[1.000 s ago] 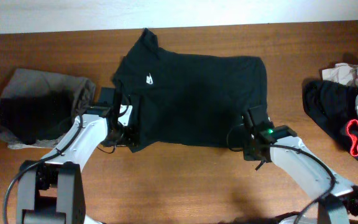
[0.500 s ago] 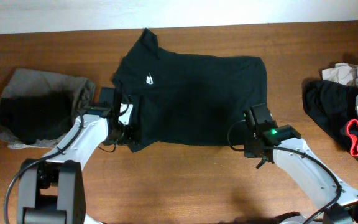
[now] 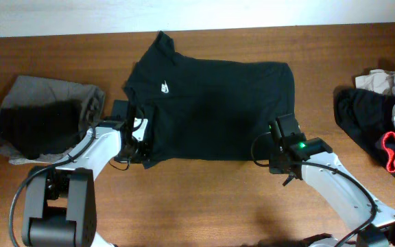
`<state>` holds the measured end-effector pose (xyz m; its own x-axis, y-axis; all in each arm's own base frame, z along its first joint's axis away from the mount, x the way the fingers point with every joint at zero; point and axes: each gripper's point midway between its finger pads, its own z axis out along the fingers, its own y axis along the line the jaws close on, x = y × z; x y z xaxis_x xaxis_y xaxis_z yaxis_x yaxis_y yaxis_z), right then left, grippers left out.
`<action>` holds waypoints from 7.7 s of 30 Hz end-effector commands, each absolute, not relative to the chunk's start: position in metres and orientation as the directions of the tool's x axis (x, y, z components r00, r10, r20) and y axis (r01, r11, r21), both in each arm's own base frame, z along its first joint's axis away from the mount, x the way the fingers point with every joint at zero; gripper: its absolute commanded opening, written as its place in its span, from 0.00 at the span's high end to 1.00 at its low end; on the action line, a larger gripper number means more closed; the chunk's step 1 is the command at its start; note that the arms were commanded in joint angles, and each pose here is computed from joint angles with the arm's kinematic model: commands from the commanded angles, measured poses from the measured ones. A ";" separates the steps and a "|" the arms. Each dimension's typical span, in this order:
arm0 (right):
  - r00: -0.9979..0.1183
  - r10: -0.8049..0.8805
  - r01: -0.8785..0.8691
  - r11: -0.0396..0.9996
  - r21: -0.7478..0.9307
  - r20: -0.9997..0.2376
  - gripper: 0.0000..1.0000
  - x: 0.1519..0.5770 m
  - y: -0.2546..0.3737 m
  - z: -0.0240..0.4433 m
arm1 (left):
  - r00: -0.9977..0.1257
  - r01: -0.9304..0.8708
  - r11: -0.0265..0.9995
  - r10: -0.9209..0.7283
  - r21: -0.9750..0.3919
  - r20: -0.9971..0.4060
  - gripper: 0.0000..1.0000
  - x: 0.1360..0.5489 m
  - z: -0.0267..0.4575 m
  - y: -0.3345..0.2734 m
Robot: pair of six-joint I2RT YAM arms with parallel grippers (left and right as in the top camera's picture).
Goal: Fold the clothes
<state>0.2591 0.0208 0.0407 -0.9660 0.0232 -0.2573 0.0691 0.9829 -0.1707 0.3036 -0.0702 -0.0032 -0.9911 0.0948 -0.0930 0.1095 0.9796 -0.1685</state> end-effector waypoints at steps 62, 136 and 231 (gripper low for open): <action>-0.822 0.157 0.234 0.970 -0.073 -0.548 0.92 0.342 0.023 0.109 | -0.834 0.271 0.955 0.171 -0.118 -0.524 0.99 0.366 0.121 -0.080; -0.916 0.265 0.154 0.926 0.345 -0.300 0.17 0.431 0.006 0.110 | -0.581 0.463 0.887 0.296 -0.008 -0.758 0.18 0.616 0.045 -0.129; -0.958 0.161 0.084 0.949 0.303 -0.238 0.96 0.395 0.008 0.120 | -0.941 0.333 0.940 0.327 -0.071 -0.086 1.00 0.456 0.148 -0.099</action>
<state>0.3925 0.0068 0.1053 -0.9654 0.1725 -0.1954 0.1086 0.9477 0.3002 0.4563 -0.1021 0.1186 -0.9420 0.3347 -0.0271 0.3354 0.9345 -0.1191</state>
